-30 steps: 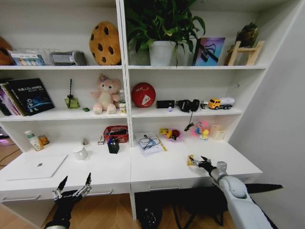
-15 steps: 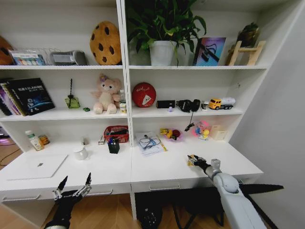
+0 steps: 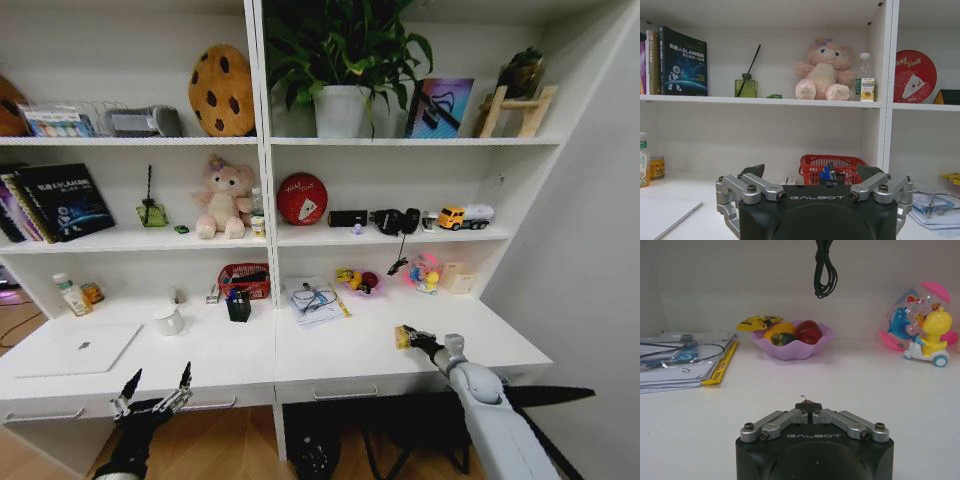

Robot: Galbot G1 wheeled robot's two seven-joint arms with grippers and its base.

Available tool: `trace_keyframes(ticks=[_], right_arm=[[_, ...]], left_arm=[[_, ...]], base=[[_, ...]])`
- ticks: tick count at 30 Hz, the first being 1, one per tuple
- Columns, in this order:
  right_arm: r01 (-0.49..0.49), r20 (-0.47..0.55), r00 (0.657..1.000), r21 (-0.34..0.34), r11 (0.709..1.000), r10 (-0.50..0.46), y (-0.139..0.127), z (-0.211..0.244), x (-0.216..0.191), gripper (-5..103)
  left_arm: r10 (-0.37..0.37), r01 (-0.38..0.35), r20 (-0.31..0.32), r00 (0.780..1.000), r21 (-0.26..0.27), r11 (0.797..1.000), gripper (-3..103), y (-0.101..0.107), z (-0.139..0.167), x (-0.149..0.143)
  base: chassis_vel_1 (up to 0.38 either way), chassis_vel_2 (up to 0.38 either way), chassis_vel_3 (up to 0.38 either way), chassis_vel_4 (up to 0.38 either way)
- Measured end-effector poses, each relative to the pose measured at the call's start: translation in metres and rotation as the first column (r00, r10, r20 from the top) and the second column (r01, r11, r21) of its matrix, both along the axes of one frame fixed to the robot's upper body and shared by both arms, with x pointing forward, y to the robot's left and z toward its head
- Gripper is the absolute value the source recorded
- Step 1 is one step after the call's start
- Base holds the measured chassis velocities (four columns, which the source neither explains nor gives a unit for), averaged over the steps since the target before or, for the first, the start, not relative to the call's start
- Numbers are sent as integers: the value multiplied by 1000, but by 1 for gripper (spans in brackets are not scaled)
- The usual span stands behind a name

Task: Organize the objects on the table.

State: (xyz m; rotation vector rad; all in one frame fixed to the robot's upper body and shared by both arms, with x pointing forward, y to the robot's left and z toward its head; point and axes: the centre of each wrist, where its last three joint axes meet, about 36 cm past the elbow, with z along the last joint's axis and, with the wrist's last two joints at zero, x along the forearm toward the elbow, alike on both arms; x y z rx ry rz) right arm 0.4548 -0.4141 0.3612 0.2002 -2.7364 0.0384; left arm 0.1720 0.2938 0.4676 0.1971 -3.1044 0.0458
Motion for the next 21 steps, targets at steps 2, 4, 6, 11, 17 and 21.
trace_keyframes(ticks=[2,4,6,11,17,21], right_arm=[[-9,22,1000,-19,1000,9,1,4,1,0],[-26,63,998,-47,999,29,3,18,4,0],[-65,136,988,-65,996,73,17,47,15,0],[-107,213,970,-70,992,119,48,78,42,0],[-85,250,963,-53,995,96,87,95,98,0],[-67,258,963,-60,996,80,103,100,124,0]], left_arm=[[0,0,0,1000,0,1000,100,0,0,0],[0,0,0,1000,0,1000,100,0,0,0],[0,0,0,1000,0,1000,100,0,0,0],[0,0,0,1000,0,1000,100,0,0,0],[0,0,0,1000,0,1000,100,0,0,0],[0,0,0,1000,0,1000,100,0,0,0]], base=[[0,0,0,0],[0,0,0,0],[0,0,0,0],[0,0,0,0],[0,0,0,0],[0,0,0,0]])
